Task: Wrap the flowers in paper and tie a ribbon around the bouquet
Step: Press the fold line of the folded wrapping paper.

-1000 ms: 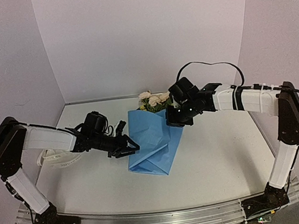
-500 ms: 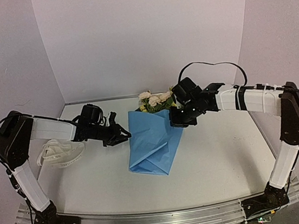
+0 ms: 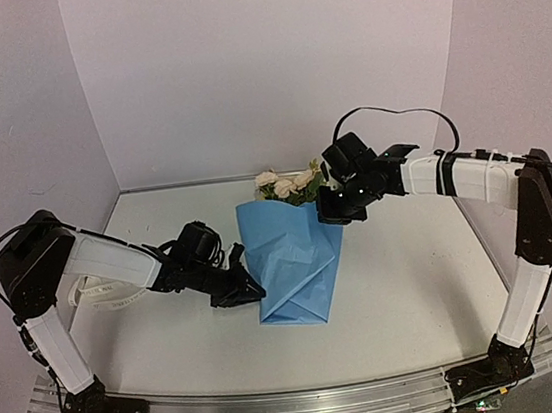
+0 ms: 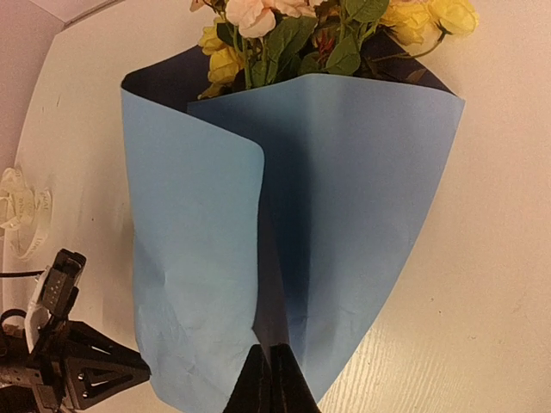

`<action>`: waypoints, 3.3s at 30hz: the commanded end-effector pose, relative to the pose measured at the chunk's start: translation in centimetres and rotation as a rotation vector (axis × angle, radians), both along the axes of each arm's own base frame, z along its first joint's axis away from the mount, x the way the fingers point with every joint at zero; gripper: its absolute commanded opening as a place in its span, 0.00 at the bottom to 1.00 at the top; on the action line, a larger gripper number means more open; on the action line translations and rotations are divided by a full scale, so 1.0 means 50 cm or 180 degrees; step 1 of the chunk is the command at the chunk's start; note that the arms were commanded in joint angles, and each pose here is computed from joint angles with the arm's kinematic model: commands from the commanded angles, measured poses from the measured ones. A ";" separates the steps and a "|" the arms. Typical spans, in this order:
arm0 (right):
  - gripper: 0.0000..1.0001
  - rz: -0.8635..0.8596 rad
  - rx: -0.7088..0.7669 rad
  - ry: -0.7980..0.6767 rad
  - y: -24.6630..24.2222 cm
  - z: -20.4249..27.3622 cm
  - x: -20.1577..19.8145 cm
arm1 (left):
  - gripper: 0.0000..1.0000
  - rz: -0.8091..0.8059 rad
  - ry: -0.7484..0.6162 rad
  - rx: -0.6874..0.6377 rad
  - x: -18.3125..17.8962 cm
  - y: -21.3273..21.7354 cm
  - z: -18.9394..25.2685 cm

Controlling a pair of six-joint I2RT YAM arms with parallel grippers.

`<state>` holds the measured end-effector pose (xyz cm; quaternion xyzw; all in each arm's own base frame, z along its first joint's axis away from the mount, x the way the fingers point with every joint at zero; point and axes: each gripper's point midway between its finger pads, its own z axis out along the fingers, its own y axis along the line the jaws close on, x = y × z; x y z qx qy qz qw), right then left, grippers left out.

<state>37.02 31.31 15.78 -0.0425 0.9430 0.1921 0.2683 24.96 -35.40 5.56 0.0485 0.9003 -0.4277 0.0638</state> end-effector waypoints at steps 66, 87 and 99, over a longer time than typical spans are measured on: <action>0.00 -0.0194 0.1091 0.0379 0.155 -0.033 -0.104 | 0.16 -0.0288 -0.0383 -0.0298 0.005 0.015 0.141; 0.00 -0.0357 0.0131 0.0147 0.077 -0.110 -0.084 | 0.20 -0.0413 0.0048 -0.0365 -0.007 0.000 0.023; 0.00 -0.0348 0.0057 0.0124 0.066 -0.113 -0.087 | 0.21 -0.0203 -0.0182 -0.0636 0.070 0.005 0.109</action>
